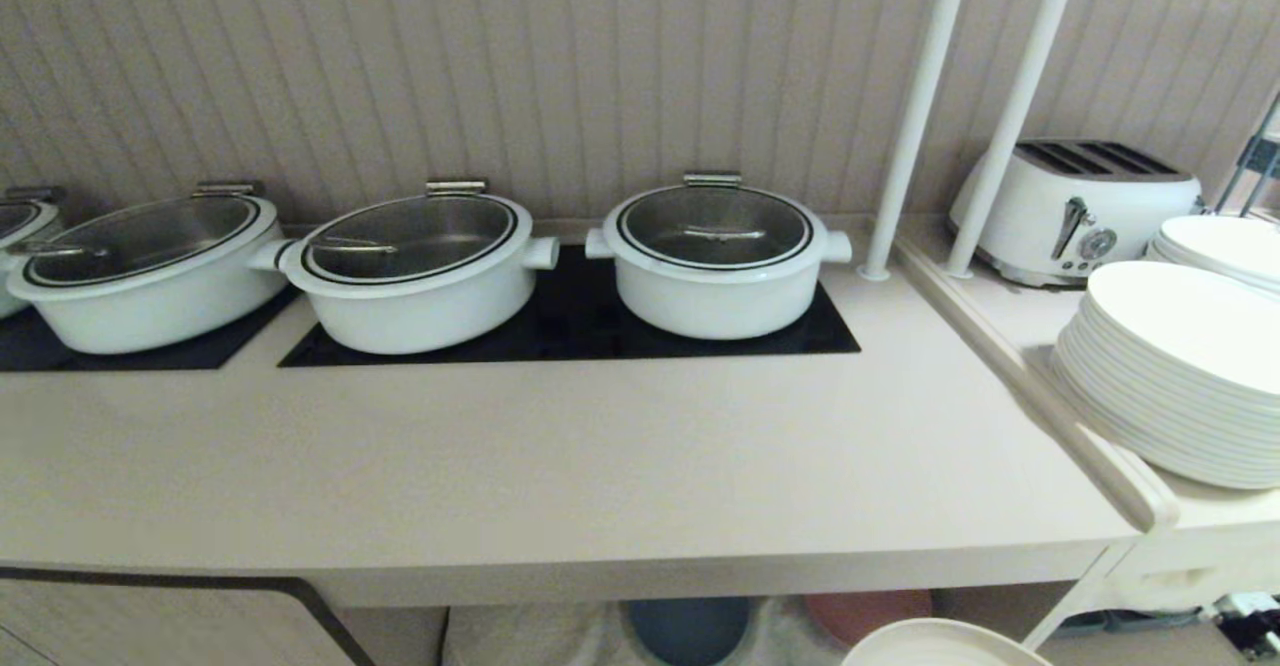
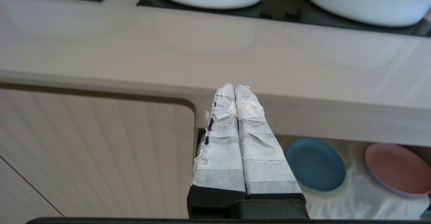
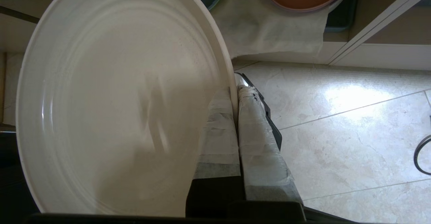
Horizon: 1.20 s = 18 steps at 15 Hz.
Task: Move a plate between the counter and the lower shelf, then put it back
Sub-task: Put the plate
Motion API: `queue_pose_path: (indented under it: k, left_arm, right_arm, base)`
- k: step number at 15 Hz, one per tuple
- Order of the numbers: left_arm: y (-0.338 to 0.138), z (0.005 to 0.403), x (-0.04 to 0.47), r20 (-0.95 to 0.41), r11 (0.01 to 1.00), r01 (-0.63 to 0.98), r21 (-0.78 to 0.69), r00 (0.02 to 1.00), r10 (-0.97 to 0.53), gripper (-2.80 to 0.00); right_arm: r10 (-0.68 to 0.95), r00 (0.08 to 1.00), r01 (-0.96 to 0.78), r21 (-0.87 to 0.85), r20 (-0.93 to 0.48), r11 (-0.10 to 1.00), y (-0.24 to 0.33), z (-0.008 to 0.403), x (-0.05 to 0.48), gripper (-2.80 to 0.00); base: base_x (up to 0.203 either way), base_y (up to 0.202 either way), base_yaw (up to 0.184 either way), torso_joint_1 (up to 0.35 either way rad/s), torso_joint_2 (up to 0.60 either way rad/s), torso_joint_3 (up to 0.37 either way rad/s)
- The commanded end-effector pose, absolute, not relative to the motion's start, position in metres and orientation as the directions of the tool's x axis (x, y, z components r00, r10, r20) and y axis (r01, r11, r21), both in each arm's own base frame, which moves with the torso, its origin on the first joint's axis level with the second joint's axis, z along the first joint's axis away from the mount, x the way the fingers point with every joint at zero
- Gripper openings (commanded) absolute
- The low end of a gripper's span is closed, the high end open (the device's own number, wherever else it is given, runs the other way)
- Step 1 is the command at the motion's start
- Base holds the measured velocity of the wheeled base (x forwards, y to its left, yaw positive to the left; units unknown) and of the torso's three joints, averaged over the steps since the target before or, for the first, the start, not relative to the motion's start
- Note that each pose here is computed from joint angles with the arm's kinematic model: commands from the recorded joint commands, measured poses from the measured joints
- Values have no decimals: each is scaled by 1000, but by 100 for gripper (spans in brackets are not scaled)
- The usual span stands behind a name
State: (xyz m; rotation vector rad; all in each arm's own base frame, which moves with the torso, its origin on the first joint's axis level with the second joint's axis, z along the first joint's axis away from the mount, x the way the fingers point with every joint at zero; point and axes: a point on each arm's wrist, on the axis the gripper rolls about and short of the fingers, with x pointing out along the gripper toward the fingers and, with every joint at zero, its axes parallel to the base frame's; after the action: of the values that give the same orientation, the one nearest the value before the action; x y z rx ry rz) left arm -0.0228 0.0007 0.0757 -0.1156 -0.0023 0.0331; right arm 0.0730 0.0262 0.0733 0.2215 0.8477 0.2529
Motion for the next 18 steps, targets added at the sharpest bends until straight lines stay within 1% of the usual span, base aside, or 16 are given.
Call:
queue_pose_path:
  k: [1, 12, 18]
  left_arm:
    - [1, 75, -23, 0, 993, -34, -116, 999, 34, -280]
    - [1, 76, -23, 2, 993, -33, -116, 999, 34, -280]
    - [1, 76, -23, 1, 993, -33, -116, 999, 34, -280]
  right_arm:
    - [307, 636, -131, 294, -708, 947, 26, 73, 73, -280]
    - [308, 639, -134, 293, -705, 947, 26, 74, 73, -280]
    - [308, 639, -140, 288, -705, 947, 26, 74, 73, -280]
  base:
    - [0, 0, 0, 170, -331, -150]
    - [0, 0, 0, 158, -317, -154]
    - [0, 0, 0, 103, -198, -96]
